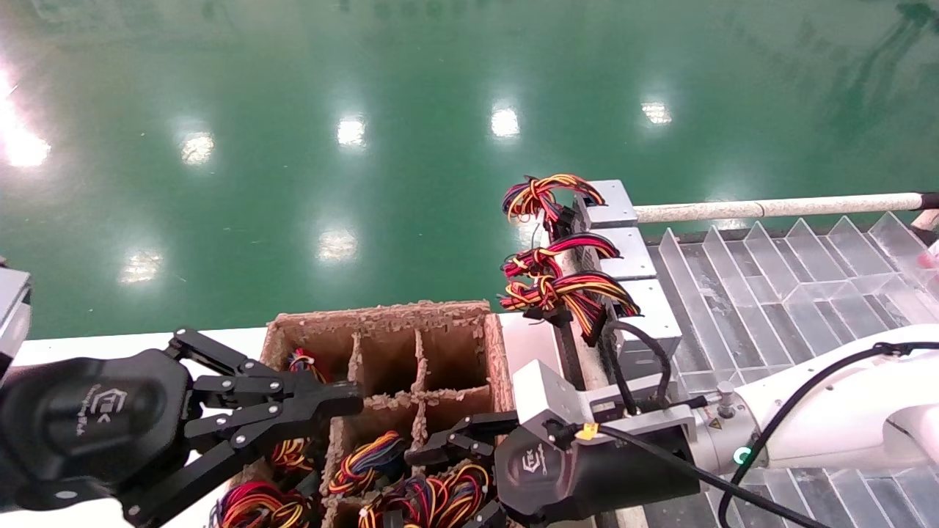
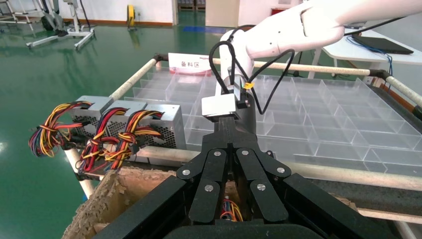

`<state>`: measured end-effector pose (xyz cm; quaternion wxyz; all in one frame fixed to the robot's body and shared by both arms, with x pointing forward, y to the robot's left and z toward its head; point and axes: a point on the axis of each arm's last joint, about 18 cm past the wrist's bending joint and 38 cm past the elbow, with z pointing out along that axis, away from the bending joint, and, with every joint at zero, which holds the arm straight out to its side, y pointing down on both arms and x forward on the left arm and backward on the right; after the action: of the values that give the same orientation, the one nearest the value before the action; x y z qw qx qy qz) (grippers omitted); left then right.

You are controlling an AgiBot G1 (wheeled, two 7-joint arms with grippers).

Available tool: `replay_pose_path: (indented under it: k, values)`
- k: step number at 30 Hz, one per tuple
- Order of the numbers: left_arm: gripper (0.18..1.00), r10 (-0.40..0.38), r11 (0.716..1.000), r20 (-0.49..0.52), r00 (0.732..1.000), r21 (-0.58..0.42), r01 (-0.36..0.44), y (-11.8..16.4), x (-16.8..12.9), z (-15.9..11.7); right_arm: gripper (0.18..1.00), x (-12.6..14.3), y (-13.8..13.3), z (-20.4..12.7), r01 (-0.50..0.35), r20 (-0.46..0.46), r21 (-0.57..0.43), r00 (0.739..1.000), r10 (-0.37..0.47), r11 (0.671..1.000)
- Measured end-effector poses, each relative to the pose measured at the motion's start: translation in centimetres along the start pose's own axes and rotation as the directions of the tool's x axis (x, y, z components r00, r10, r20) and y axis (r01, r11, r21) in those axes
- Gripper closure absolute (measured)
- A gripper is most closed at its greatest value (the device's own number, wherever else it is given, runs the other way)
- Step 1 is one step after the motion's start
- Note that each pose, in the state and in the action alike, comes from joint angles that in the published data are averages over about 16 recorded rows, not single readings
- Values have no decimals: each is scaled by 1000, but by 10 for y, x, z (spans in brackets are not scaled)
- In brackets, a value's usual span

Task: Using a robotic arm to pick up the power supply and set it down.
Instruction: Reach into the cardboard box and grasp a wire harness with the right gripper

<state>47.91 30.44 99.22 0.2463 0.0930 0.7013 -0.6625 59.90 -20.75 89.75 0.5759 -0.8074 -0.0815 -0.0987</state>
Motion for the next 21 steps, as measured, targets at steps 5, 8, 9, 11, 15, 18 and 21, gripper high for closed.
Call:
replay_pose_path:
  k: [5, 8, 9, 11, 15, 18, 21]
  values:
    - [993, 0, 1000, 0, 1000, 0, 0, 0, 0, 0, 400, 0, 0, 2, -1, 6, -2, 1000, 1, 1000]
    - [993, 0, 1000, 0, 1000, 0, 0, 0, 0, 0, 425, 0, 0, 2, -2, 9, -5, 1000, 2, 1000]
    - [993, 0, 1000, 0, 1000, 0, 0, 0, 0, 0, 433, 0, 0, 3, -2, 10, -6, 1000, 2, 1000]
    - [993, 0, 1000, 0, 1000, 0, 0, 0, 0, 0, 465, -1, 0, 2, -3, 12, -7, 1000, 3, 1000]
    - [993, 0, 1000, 0, 1000, 0, 0, 0, 0, 0, 530, -2, 0, 2, -4, 17, -9, 1000, 4, 1000]
    - [993, 0, 1000, 0, 1000, 0, 0, 0, 0, 0, 593, -3, 0, 1, -5, 21, -10, 1000, 5, 1000]
    - [993, 0, 1000, 0, 1000, 0, 0, 0, 0, 0, 653, -5, 1, 1, -6, 25, -11, 1000, 6, 1000]
